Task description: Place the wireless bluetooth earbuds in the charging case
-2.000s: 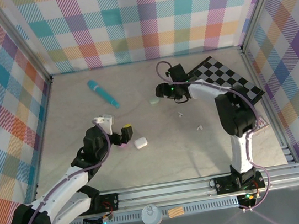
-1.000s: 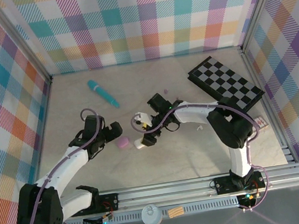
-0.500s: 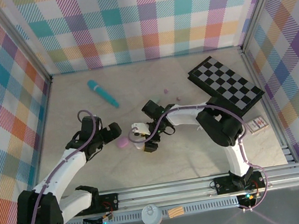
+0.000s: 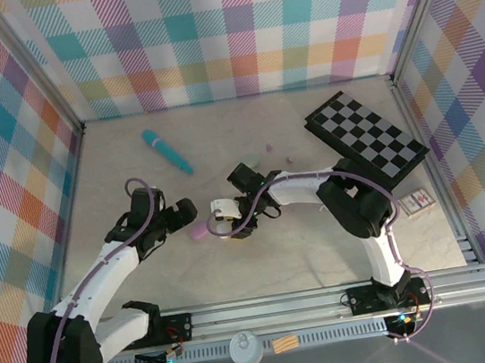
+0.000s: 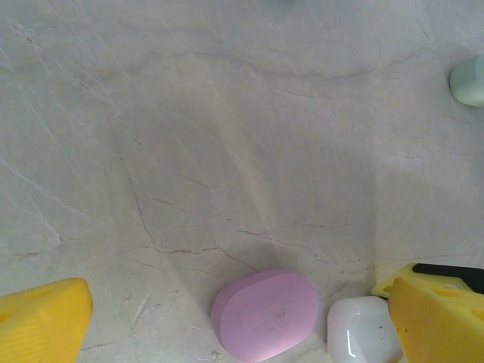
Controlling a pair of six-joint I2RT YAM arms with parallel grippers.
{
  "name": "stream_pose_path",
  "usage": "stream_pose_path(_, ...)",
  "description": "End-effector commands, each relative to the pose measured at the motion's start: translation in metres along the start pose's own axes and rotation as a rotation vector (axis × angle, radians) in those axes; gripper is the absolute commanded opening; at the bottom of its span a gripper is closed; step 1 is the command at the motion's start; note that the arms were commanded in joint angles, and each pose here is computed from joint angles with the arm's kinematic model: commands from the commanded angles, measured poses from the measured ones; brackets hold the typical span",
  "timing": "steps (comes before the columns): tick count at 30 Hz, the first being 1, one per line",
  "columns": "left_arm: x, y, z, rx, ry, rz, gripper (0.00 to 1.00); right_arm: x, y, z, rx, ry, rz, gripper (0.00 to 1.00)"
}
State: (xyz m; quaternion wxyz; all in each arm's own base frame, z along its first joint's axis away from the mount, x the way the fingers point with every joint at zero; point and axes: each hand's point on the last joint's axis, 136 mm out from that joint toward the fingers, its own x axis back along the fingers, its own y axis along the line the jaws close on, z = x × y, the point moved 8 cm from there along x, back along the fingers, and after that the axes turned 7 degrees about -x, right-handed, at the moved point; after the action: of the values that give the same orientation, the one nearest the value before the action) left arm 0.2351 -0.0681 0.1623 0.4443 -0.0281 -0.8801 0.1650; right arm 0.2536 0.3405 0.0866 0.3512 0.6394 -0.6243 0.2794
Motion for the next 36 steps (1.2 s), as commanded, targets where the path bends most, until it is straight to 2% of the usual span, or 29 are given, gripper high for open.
stream_pose_path(1, 0.011, -0.005, -0.010, -0.010, -0.019, 0.026, 1.00, 0.002, 0.006, 0.005, 0.011, 0.017, 0.025, 0.41)
stream_pose_path(6, 0.019, -0.012, -0.018, -0.044, -0.061, 0.083, 1.00, 0.021, 0.006, -0.001, 0.022, -0.009, 0.102, 0.39)
stream_pose_path(10, 0.022, -0.032, -0.025, -0.093, -0.095, 0.260, 1.00, 0.047, 0.005, -0.007, 0.029, -0.064, 0.192, 0.39)
stream_pose_path(17, 0.032, -0.084, -0.029, -0.097, 0.010, 0.516, 1.00, 0.110, 0.006, -0.020, 0.075, -0.141, 0.373, 0.39)
stream_pose_path(19, 0.036, -0.097, -0.028, -0.087, 0.039, 0.592, 0.96, 0.126, 0.010, -0.025, 0.092, -0.164, 0.392, 0.39)
stream_pose_path(24, 0.043, -0.119, -0.028, -0.039, 0.069, 0.779, 0.75, 0.165, 0.027, -0.042, 0.128, -0.296, 0.374, 0.39)
stream_pose_path(31, 0.055, -0.144, -0.031, -0.086, -0.026, 0.907, 0.63, 0.185, 0.031, -0.053, 0.133, -0.390, 0.395, 0.39)
stream_pose_path(36, 0.052, -0.150, -0.029, -0.092, -0.008, 0.924, 0.50, 0.186, 0.031, -0.052, 0.126, -0.398, 0.402, 0.39)
